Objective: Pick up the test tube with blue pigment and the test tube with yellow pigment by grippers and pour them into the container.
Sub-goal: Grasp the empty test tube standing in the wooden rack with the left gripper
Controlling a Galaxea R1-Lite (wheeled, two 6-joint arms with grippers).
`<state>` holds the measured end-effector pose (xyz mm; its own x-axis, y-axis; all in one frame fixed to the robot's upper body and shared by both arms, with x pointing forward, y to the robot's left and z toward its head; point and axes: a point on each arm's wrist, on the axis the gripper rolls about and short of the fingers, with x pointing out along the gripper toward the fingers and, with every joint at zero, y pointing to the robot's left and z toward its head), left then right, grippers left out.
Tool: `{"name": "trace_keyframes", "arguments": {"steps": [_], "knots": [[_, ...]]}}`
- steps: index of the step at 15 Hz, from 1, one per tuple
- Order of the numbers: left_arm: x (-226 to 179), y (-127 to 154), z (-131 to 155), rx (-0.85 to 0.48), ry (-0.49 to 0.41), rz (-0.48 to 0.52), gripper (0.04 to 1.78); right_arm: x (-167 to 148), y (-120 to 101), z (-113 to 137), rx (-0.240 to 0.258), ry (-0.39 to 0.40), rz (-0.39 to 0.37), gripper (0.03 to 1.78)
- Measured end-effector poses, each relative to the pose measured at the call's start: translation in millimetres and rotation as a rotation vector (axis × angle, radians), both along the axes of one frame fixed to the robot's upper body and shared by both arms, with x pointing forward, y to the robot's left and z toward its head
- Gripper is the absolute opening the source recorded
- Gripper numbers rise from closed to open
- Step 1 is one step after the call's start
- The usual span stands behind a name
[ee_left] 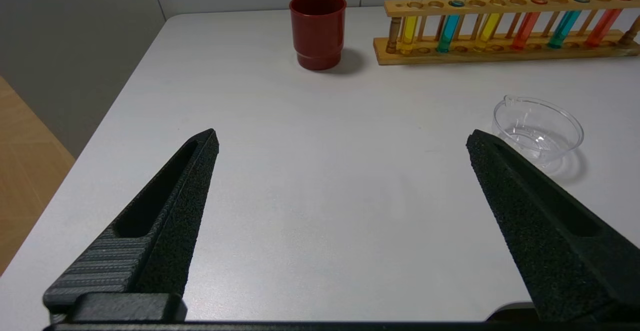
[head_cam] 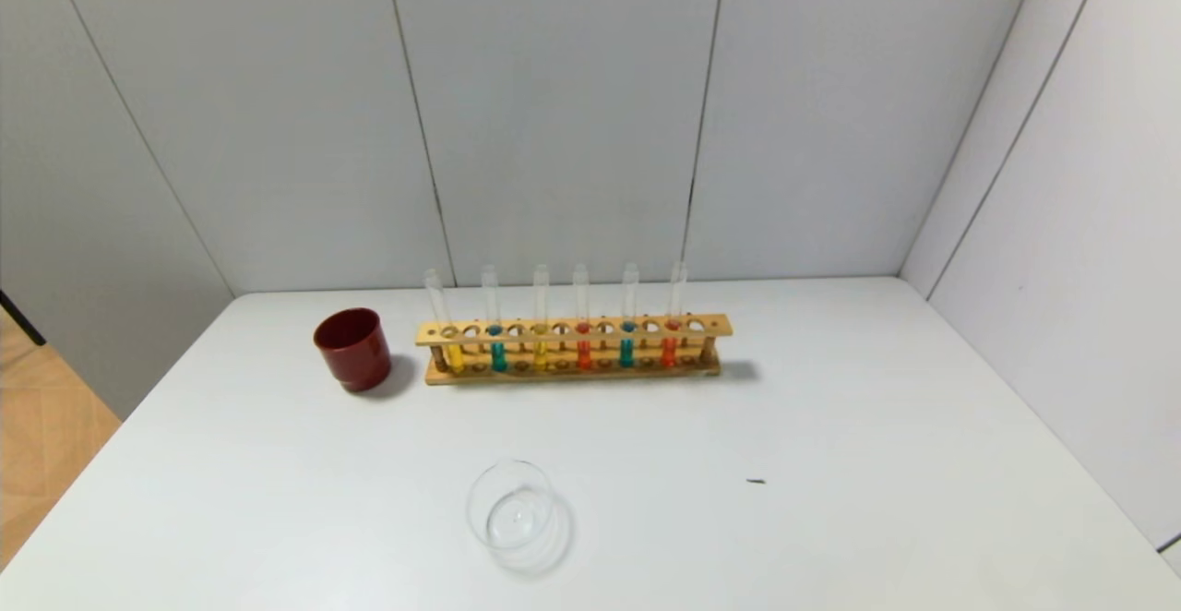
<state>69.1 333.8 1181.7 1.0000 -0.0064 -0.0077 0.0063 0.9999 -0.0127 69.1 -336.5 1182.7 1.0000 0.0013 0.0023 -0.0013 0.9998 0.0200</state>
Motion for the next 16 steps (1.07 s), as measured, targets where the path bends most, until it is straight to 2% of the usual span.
{"name": "trace_keyframes", "arguments": {"steps": [16], "knots": [[0.0,0.1,-0.4,0.024,0.004,0.003,1.75,0.0,0.0,0.0,0.000,0.000,0.000,1.71]]}}
